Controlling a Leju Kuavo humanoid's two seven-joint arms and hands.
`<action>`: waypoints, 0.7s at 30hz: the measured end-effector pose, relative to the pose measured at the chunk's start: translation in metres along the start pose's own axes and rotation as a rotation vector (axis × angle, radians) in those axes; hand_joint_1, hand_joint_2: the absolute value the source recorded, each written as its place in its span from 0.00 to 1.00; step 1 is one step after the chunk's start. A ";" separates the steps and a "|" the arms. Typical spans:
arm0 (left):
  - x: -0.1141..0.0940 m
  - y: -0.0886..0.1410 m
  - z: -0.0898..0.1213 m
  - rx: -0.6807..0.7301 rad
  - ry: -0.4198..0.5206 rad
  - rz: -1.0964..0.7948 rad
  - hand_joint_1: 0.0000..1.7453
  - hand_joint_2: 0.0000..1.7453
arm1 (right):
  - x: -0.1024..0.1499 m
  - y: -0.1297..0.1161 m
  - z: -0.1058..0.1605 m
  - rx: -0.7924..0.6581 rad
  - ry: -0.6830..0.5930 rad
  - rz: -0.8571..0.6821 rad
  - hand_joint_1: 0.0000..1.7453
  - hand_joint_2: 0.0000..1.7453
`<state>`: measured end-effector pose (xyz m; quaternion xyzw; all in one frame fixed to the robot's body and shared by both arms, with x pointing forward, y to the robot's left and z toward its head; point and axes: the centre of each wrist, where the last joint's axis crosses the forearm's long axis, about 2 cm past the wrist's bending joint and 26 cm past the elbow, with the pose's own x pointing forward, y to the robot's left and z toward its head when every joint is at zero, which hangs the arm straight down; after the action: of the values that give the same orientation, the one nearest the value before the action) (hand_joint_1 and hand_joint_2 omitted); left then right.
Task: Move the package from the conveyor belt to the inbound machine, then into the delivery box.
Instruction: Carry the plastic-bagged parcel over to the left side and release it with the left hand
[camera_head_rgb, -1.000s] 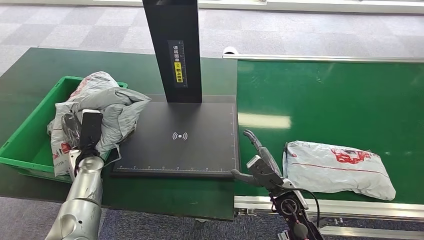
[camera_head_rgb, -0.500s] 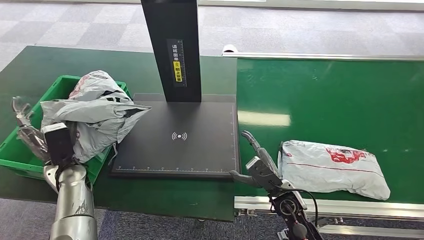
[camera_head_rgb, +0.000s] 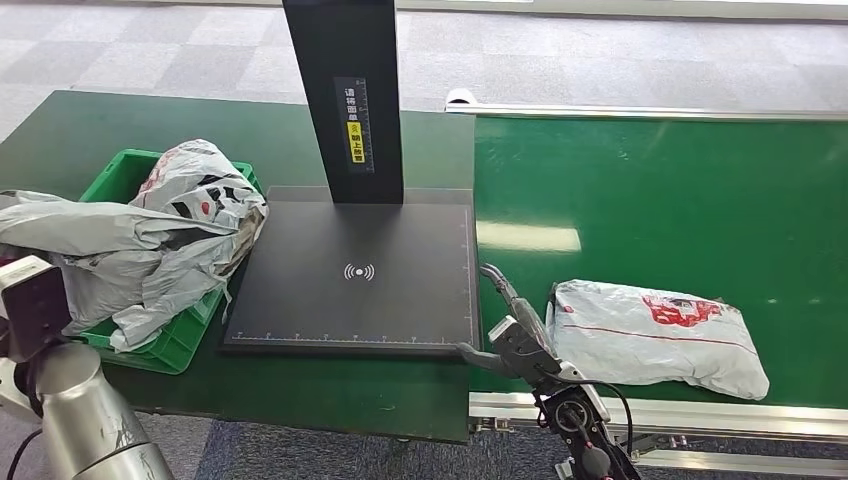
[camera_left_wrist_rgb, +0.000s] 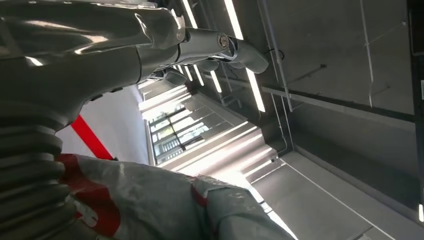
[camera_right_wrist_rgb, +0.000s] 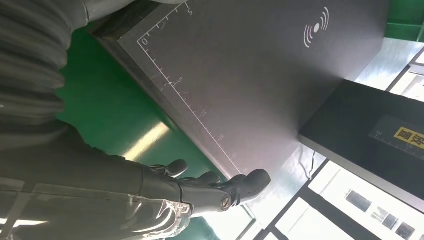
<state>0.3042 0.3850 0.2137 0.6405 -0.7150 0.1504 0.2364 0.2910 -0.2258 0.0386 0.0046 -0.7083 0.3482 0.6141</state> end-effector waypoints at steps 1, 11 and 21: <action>-0.002 0.000 0.001 -0.022 -0.016 -0.029 0.00 0.00 | 0.000 0.000 0.001 -0.004 0.002 0.002 0.00 1.00; -0.028 -0.046 0.057 -0.475 0.063 -0.231 0.00 1.00 | 0.000 0.003 0.007 -0.004 0.027 0.011 0.00 1.00; -0.047 -0.067 0.040 -0.577 0.160 -0.360 0.00 1.00 | 0.006 -0.002 0.002 0.031 0.016 0.012 0.00 1.00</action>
<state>0.3682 0.3949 0.1498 0.6492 -0.5830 -0.0520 0.4857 0.2885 -0.2255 0.0448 0.0069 -0.6979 0.3629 0.6174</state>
